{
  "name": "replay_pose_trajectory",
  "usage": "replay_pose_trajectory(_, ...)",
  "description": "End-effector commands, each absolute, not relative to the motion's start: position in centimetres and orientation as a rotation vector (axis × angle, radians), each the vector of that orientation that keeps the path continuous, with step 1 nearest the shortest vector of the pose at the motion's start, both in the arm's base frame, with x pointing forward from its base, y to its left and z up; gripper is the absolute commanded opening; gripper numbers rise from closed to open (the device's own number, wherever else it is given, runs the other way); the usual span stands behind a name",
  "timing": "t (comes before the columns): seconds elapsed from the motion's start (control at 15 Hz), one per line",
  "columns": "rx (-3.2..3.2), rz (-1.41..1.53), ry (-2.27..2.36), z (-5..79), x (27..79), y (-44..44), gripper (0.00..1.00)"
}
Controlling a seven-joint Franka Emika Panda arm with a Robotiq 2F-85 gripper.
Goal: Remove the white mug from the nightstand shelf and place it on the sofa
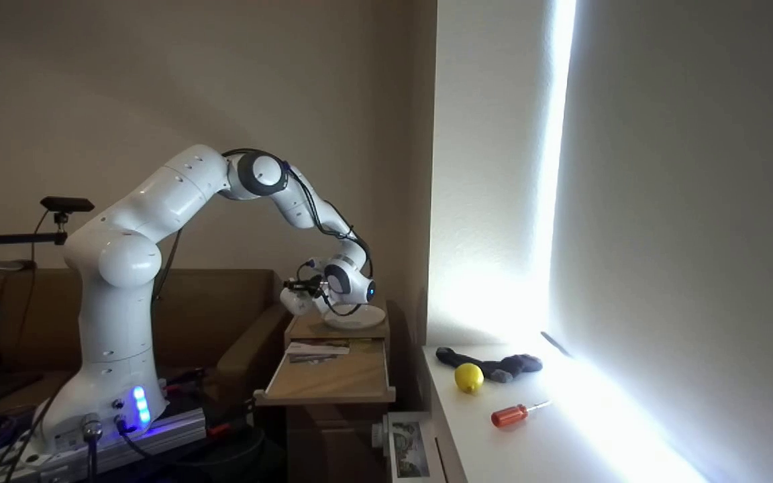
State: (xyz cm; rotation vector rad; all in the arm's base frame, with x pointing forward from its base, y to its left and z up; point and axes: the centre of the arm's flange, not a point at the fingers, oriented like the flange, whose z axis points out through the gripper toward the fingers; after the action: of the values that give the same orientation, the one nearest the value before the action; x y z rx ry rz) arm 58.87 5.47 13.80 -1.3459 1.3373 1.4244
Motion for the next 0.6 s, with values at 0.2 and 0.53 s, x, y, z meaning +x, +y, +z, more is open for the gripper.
replay_pose_trajectory(0.2, -1.666, 1.229, 1.575, 19.1, 57.8, 4.8, 0.04)
replay_pose_trajectory(0.53, -1.929, 1.031, 1.723, 24.2, 57.6, 3.8, 0.04)
